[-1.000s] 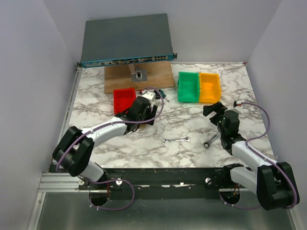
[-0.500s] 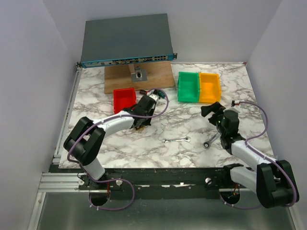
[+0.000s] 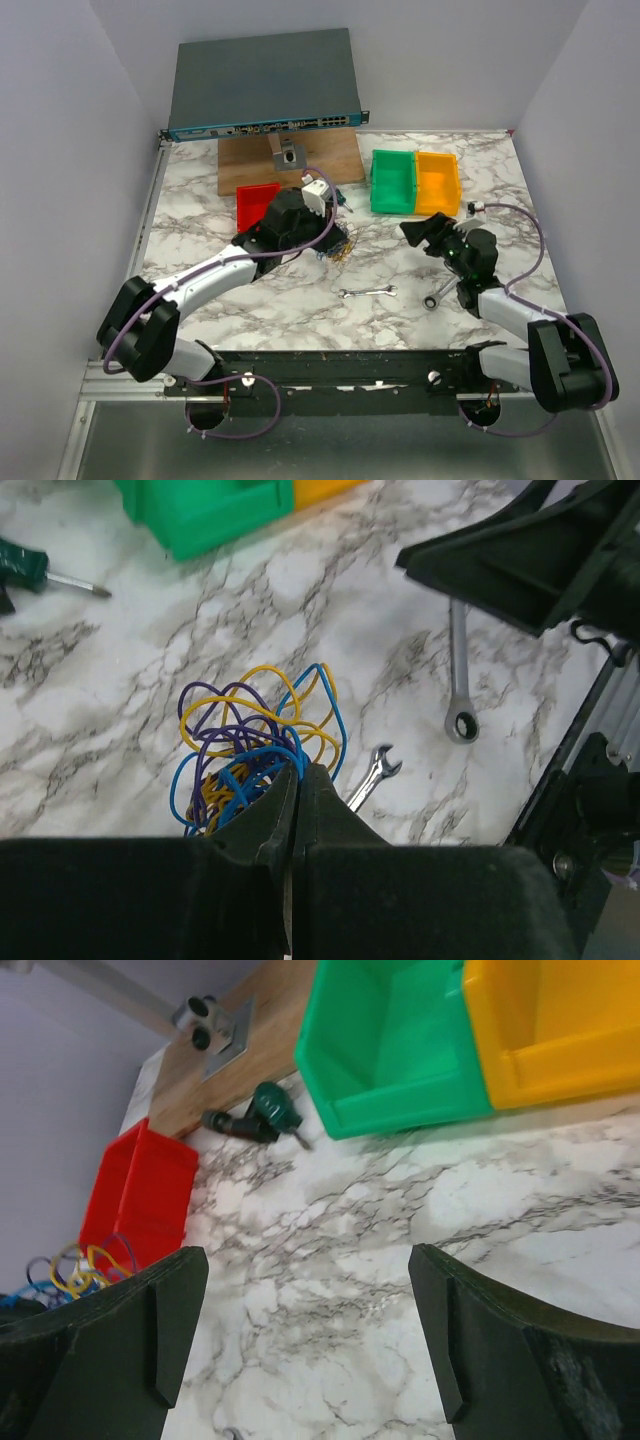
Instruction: Untangle the cables
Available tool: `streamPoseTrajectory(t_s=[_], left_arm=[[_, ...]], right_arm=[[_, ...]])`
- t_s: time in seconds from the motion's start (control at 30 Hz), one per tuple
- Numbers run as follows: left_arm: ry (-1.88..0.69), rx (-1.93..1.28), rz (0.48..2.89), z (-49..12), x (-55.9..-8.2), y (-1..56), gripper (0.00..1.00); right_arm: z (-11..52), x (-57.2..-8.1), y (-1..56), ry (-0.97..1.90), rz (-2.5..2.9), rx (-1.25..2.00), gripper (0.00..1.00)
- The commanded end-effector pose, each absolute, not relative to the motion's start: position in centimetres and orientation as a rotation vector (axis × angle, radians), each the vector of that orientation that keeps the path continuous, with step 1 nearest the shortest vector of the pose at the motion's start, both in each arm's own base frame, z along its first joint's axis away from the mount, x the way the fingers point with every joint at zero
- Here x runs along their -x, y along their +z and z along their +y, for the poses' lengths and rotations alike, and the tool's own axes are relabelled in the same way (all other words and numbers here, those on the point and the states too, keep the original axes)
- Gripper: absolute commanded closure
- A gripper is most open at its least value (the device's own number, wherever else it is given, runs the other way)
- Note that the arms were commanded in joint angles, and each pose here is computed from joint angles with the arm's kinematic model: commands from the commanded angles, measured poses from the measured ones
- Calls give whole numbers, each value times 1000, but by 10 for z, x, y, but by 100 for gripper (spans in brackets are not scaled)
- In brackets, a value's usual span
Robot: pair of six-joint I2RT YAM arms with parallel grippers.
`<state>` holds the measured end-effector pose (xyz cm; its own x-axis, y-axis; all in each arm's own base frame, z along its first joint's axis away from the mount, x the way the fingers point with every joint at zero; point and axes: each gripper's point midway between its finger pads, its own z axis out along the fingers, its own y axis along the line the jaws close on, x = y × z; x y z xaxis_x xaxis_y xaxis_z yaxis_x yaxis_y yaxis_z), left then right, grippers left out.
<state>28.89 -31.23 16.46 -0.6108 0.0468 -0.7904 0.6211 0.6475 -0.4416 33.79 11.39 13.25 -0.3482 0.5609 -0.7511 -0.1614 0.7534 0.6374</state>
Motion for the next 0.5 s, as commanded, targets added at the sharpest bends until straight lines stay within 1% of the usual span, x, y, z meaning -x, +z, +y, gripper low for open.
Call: streamPoseTrajectory(t_s=[0.0,0.13,0.2,0.3,0.43,0.47], left_arm=[[-1030,-505,1819,-318,-292,195,100],[-1102,-525,1804,-324,-293,183,100],[-1140,-546,1801,-329,-292,186,100],[-1146,-543,1799,-328,-291,188,100],[-1129,-529,1792,-322,-289,190,100],[-1134,-531,1786,-321,-288,191,100]], right_arm=[[157,-324,148,970,1742,-64,10],[197,-310,154,1056,1732,143,13],[222,-303,154,1068,1735,252,17],[248,-295,148,1102,1752,358,31],[264,-288,145,1168,1757,423,33],[268,-286,144,1176,1758,443,36]])
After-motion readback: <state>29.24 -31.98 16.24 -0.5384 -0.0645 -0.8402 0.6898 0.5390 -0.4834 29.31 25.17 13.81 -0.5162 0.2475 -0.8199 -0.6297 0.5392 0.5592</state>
